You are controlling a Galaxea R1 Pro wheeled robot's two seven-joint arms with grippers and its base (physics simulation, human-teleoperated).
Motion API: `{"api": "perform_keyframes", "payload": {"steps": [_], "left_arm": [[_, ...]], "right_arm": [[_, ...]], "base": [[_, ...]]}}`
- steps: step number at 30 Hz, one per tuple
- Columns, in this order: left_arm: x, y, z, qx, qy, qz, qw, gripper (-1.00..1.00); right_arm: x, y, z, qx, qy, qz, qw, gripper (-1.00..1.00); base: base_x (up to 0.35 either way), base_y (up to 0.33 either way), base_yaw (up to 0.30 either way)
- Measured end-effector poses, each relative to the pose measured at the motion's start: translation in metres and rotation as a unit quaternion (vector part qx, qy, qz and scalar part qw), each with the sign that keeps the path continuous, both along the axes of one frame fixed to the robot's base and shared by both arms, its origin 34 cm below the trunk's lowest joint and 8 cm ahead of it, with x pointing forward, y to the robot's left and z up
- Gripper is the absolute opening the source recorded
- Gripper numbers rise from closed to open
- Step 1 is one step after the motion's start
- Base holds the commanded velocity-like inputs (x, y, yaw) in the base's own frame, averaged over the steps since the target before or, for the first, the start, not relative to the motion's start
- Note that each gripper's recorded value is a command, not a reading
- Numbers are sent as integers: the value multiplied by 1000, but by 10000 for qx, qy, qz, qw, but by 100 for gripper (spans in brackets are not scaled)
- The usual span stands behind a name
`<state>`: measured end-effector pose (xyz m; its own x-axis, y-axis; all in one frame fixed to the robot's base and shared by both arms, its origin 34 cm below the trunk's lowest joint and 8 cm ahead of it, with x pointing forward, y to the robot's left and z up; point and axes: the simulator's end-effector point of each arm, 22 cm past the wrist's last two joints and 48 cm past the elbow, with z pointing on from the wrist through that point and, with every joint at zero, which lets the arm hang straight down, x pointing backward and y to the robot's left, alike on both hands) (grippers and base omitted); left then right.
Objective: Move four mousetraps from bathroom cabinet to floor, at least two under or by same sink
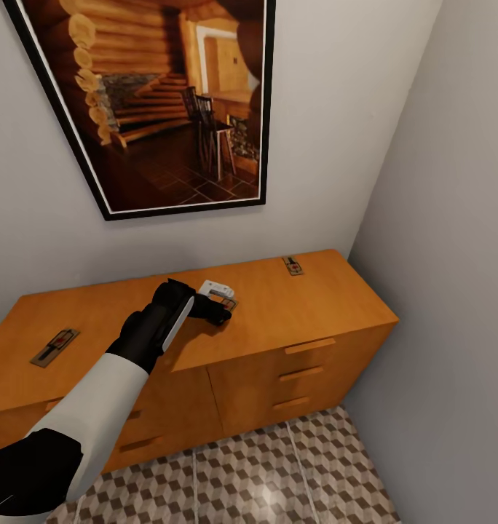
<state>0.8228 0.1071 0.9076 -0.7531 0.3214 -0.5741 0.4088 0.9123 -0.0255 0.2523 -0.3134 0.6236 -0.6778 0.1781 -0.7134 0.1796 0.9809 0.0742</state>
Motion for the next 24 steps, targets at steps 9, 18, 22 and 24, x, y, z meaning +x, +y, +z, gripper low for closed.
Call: {"api": "perform_keyframes", "payload": {"steps": [9, 18, 22, 24], "left_arm": [[0, 0, 0, 0, 3, 0, 10000, 100], [0, 0, 0, 0, 2, 0, 10000, 100], [0, 0, 0, 0, 1, 0, 10000, 100], [0, 0, 0, 0, 2, 0, 10000, 100]], "right_arm": [[0, 0, 0, -1, -1, -2, 10000, -100], [0, 0, 0, -2, 0, 1, 10000, -100], [0, 0, 0, -3, 0, -1, 10000, -100], [0, 0, 0, -4, 2, 0, 10000, -100]], "base": [[30, -47, 0], [5, -8, 0], [0, 0, 0], [0, 0, 0]]}}
